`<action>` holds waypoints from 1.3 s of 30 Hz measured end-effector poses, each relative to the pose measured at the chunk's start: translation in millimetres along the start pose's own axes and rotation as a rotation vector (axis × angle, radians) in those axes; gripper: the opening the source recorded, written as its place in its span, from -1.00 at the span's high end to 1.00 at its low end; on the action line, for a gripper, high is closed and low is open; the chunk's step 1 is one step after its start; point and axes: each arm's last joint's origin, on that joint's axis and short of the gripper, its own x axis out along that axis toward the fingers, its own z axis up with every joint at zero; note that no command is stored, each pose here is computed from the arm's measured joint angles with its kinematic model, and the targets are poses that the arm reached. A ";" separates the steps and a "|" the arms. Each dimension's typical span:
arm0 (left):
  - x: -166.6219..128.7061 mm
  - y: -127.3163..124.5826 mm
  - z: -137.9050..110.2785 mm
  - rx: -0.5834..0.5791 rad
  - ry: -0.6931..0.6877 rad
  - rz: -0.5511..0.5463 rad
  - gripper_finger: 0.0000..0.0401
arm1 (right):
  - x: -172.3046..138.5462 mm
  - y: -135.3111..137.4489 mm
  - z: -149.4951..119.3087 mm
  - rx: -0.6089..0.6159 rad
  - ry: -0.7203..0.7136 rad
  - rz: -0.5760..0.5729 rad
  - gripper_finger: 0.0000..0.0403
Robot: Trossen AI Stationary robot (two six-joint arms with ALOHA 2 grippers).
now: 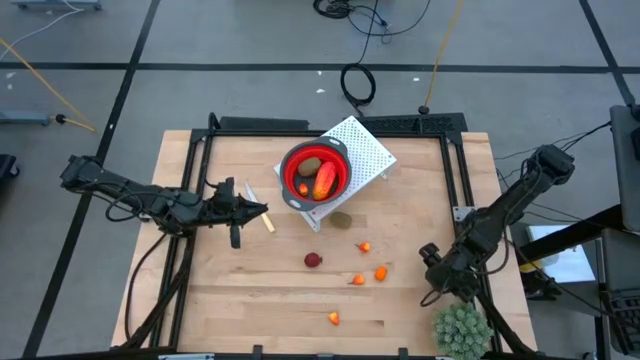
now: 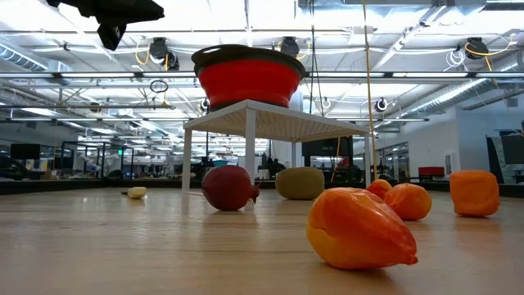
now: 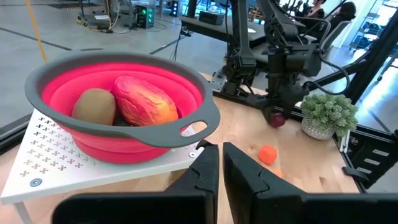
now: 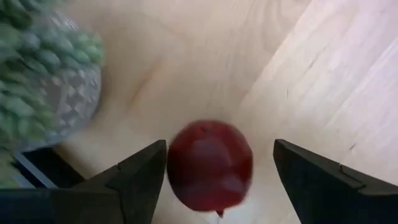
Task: Pick & Place Fruit
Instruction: Put the pomegranate into the red strainer bowl on the shelf
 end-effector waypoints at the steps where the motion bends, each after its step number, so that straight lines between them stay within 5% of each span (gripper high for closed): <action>1: 0.0 0.0 0.0 0.000 0.000 0.000 0.91 | 1.1 -0.7 -1.6 0.001 0.006 -0.001 -0.44; 9: 0.0 -0.1 0.0 -0.024 0.000 -0.001 0.98 | 5.9 -3.6 -8.5 -0.008 0.031 -0.008 -0.37; 23: 0.0 -0.9 2.7 -0.065 -0.025 -0.010 0.99 | 6.0 -3.6 -8.1 0.027 0.026 -0.007 0.12; 34: -0.1 -0.9 2.7 -0.068 -0.025 -0.010 0.88 | 3.4 -0.7 1.1 0.062 -0.045 0.013 0.11; 39: -0.1 -0.9 2.7 -0.064 -0.025 -0.010 0.94 | -5.5 -0.2 16.8 0.170 -0.132 0.030 0.12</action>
